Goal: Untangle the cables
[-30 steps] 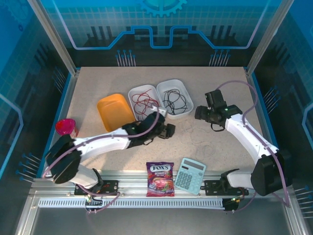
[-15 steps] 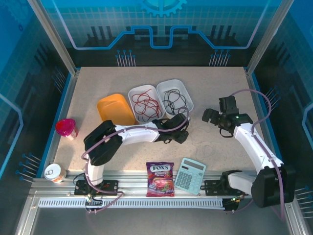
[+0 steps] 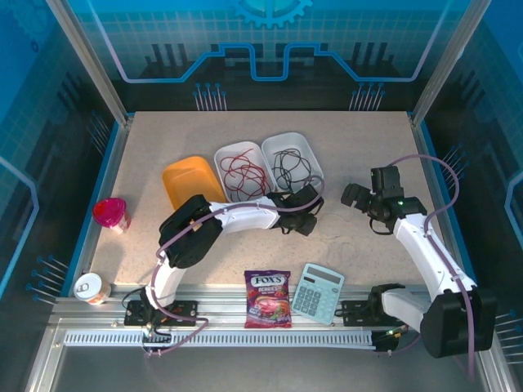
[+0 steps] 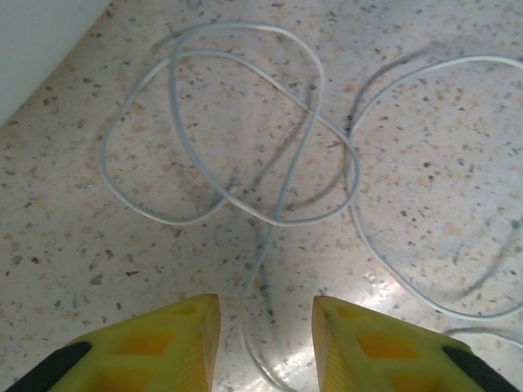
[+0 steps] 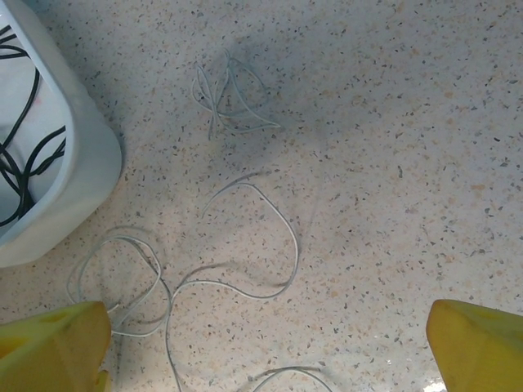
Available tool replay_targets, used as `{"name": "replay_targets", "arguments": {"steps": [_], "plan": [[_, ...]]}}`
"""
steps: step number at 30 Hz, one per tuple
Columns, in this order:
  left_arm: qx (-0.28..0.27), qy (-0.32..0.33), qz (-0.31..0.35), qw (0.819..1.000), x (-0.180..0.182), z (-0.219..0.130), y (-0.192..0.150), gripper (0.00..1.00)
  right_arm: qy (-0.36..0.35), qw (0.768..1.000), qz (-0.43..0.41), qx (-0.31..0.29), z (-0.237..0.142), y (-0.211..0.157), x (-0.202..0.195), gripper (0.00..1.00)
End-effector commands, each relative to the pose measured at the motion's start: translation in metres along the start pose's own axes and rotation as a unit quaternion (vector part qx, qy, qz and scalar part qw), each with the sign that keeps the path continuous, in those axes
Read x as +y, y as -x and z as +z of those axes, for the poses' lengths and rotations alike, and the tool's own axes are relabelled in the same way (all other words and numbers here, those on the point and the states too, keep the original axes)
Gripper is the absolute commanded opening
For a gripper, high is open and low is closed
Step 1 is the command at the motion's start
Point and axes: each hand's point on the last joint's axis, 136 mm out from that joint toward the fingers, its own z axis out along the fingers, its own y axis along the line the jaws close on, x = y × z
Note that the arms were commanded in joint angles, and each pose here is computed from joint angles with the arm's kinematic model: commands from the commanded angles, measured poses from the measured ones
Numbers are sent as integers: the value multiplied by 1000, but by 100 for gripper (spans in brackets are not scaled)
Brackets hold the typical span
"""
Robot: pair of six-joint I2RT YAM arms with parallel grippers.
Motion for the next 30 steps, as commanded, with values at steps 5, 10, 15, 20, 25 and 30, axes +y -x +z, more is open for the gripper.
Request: {"name": "replay_targets", "arguments": {"steps": [5,10,15,20,25,30], "plan": [[33,24,3,999,9,13,-8,36,13,1000,18,-2,4,1,1,100],[38,27,4,999,9,20,-9,29,18,1000,20,-1,6,0,3,100],[38,23,6,999,7,18,-9,11,23,1000,18,-1,7,0,4,100],[22,15,14,1000,1,-3,-1,0,15,1000,12,12,16,-5,2,100],[-21,-5,14,1000,-7,-42,14,0,-2,999,9,36,32,-13,-2,100],[-59,-41,13,997,-17,-82,23,0,-14,998,-3,66,50,-20,-2,94]]}}
